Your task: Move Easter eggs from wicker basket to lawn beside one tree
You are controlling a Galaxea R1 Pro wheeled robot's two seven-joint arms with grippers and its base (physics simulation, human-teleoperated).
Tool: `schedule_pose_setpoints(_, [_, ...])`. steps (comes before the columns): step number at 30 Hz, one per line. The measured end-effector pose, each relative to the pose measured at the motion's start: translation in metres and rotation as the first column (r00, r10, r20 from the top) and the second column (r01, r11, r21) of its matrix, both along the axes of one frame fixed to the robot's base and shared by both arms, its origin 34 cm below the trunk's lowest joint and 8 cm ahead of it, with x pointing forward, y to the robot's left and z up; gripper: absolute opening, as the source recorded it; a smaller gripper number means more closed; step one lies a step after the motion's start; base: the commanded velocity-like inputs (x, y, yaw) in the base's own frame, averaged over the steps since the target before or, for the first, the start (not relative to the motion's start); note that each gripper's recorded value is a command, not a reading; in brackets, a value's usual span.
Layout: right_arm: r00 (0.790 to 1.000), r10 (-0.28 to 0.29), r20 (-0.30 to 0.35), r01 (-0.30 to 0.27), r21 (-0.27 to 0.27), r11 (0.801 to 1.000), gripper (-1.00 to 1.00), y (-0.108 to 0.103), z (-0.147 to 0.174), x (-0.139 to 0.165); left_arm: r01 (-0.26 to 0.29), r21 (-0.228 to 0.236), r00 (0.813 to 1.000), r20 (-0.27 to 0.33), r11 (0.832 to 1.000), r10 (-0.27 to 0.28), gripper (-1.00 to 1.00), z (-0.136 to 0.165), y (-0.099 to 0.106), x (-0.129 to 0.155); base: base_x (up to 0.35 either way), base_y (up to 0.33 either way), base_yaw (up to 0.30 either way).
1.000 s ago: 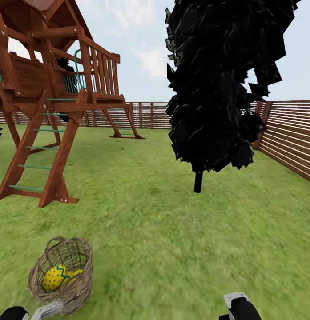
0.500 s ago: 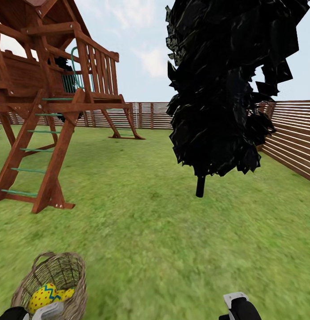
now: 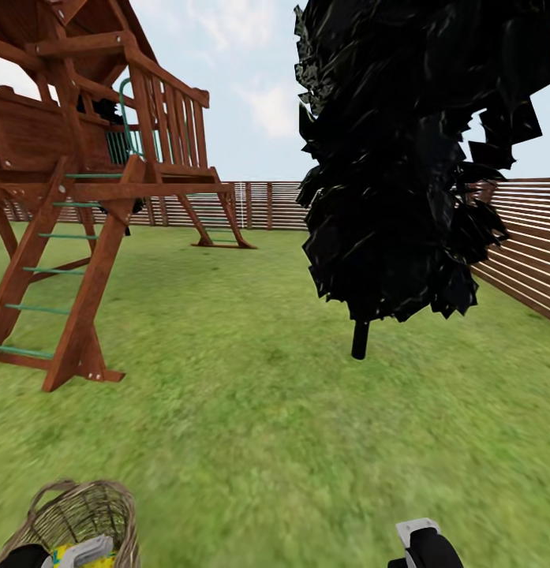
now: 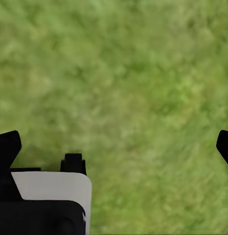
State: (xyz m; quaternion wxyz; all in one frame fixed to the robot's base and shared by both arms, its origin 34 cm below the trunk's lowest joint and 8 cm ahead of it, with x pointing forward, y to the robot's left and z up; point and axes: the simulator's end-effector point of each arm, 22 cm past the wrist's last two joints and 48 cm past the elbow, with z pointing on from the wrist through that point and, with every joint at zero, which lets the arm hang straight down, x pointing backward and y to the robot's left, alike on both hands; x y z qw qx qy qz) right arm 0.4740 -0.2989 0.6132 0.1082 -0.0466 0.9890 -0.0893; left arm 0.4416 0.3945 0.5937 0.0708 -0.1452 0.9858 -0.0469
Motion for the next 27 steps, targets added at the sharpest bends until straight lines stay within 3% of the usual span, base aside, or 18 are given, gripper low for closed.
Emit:
schedule_pose_setpoints(21, [1.000, 0.001, -0.003, -0.001, 0.001, 1.000, 1.00, 0.001, -0.001, -0.001, -0.003, 0.005, 1.000, 0.004, 1.000, 0.003, 1.00, 0.002, 0.005, 0.001, 0.328, 0.000, 0.000])
schedule_pose_setpoints(27, [1.000, 0.002, -0.003, -0.002, 0.001, 1.000, 1.00, 0.001, -0.001, -0.001, -0.004, 0.014, 1.000, 0.004, 1.000, 0.004, 1.00, 0.003, 0.011, 0.001, 0.203, 0.068, 0.000])
